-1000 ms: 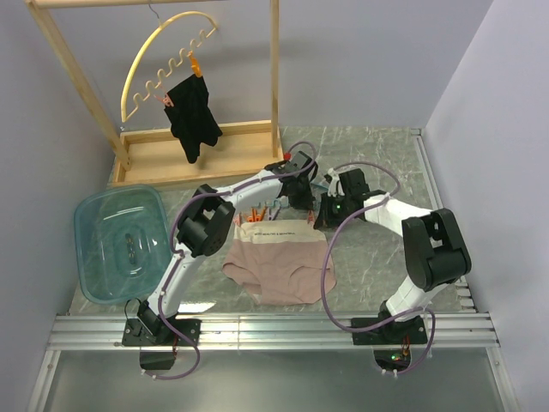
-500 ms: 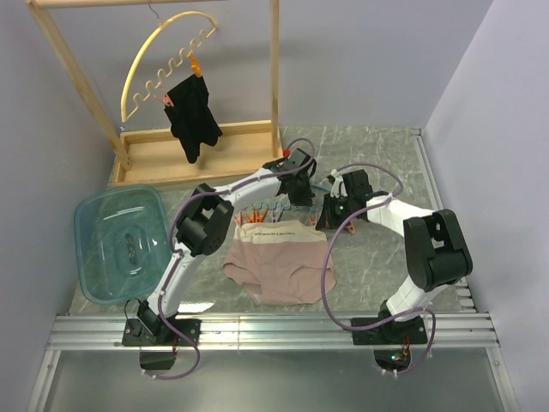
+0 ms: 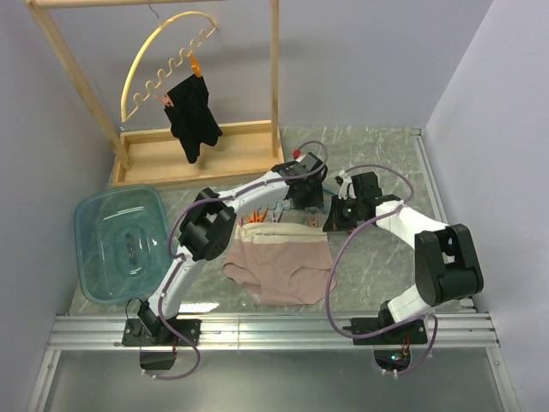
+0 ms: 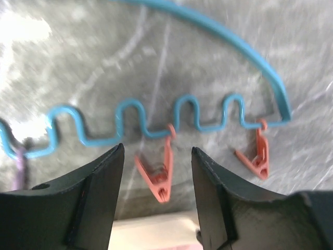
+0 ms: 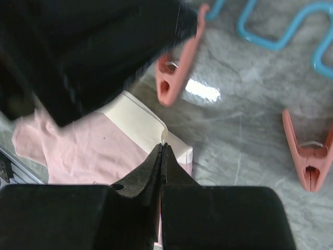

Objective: Clip the underwear to the hanger

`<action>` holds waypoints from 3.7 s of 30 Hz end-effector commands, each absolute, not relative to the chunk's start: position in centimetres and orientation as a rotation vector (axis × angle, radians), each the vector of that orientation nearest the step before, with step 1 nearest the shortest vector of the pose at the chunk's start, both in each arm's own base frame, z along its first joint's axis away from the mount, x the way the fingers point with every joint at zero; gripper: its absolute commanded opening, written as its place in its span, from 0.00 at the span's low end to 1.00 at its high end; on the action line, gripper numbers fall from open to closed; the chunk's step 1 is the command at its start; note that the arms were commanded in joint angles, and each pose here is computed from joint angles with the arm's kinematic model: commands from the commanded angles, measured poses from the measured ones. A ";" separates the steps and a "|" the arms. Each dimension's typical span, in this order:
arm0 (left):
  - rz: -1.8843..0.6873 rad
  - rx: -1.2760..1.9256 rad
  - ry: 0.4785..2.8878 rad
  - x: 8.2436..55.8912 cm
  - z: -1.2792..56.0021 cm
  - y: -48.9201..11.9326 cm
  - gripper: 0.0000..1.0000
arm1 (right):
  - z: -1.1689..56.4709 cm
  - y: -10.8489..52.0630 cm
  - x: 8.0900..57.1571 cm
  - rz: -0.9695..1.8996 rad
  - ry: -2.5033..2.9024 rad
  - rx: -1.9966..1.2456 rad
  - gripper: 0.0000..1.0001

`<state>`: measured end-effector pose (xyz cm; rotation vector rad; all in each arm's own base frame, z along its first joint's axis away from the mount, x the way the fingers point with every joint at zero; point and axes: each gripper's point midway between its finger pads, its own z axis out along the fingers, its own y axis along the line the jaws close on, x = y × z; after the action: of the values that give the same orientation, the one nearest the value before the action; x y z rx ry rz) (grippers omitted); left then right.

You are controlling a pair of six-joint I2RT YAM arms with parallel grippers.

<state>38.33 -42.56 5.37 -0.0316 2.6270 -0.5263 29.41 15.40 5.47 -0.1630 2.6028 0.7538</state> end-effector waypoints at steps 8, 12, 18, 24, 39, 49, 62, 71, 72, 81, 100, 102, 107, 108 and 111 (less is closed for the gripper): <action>-0.420 0.044 2.580 37.2 6.9 -43.1 0.60 | 5.1 14.8 28.2 0.754 2.628 -0.170 0.00; -0.385 0.057 2.567 37.5 6.5 -43.0 0.58 | 5.3 15.0 28.3 0.771 2.624 -0.171 0.00; -0.357 0.068 2.582 37.8 5.1 -42.9 0.58 | 5.4 15.0 28.4 0.770 2.617 -0.170 0.00; -0.397 0.083 2.594 37.3 4.9 -43.7 0.62 | 5.3 14.8 28.5 0.764 2.616 -0.169 0.00; -0.378 0.089 2.630 36.9 2.6 -43.9 0.41 | 5.2 14.4 28.9 0.761 2.621 -0.142 0.00; -0.366 0.086 2.611 37.0 4.2 -43.1 0.66 | 5.4 14.4 29.1 0.759 2.617 -0.151 0.00; -0.317 0.062 2.681 35.0 2.0 -41.9 0.61 | 5.3 14.3 29.5 0.755 2.616 -0.138 0.00; -0.294 0.080 2.677 34.5 1.7 -42.3 0.60 | 5.2 14.3 29.5 0.760 2.616 -0.133 0.00; -0.289 0.083 2.678 34.3 1.6 -42.3 0.60 | 5.2 14.3 29.5 0.757 2.616 -0.132 0.00; -0.281 0.096 2.679 33.5 1.4 -42.6 0.57 | 5.1 14.3 29.4 0.763 2.617 -0.130 0.00; -0.319 0.132 2.580 36.6 2.4 -44.6 0.00 | 4.8 14.1 29.1 0.762 2.621 -0.130 0.00; -0.352 0.124 2.551 37.6 3.3 -45.1 0.00 | 4.8 14.2 29.2 0.763 2.624 -0.126 0.00; -0.458 0.104 2.492 39.3 5.2 -46.2 0.00 | 5.1 14.1 29.5 0.751 2.619 -0.124 0.00; -0.474 0.107 2.484 39.5 5.4 -46.4 0.00 | 5.1 14.0 29.6 0.739 2.619 -0.121 0.00; -0.511 0.101 2.465 39.7 6.1 -46.8 0.00 | 5.2 13.8 29.8 0.726 2.614 -0.123 0.00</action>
<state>38.04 -45.01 3.42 0.0971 2.5545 -0.3975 28.44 14.11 4.32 -0.1143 2.6533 0.7523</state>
